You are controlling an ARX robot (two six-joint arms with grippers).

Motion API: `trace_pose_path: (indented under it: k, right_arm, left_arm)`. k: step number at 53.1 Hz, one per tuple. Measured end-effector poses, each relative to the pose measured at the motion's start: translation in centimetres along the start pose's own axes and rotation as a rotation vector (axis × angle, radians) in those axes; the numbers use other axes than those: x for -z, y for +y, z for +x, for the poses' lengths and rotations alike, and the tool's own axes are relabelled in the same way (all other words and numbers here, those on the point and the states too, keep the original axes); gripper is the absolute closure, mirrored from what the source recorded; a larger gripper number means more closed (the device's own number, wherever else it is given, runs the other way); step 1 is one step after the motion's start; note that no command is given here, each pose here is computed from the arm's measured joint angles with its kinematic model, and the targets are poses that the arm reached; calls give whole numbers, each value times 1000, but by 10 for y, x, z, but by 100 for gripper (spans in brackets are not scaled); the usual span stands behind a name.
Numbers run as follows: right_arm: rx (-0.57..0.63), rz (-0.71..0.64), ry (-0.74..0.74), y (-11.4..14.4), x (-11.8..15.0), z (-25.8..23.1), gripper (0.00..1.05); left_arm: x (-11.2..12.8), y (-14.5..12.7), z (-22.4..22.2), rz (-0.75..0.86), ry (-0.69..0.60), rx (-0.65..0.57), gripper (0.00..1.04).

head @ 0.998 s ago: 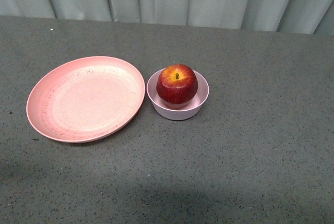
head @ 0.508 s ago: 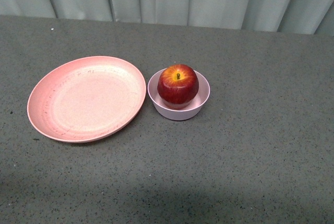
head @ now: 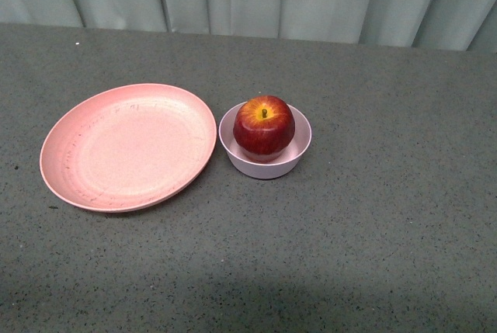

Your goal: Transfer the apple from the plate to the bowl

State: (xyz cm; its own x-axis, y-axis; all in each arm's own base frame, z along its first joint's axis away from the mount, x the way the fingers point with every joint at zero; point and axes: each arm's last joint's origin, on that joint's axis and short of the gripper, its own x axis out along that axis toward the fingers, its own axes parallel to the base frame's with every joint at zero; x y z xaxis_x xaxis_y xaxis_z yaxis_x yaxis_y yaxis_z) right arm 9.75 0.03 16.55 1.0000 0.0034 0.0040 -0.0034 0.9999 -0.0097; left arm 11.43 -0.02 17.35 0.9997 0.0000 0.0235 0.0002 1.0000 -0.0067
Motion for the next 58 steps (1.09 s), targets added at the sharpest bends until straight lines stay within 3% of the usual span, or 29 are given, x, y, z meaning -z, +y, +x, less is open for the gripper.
trace_pose_path:
  k: [34, 49, 58]
  right_arm:
    - [0, 0, 0, 0, 0, 0, 9]
    - [0, 0, 0, 0, 0, 0, 9]
    - [0, 0, 0, 0, 0, 0, 9]
  left_arm:
    - [3, 0, -18, 0, 8, 2, 101]
    - [3, 0, -18, 0, 7, 2, 54]
    - [3, 0, -18, 0, 8, 2, 20]
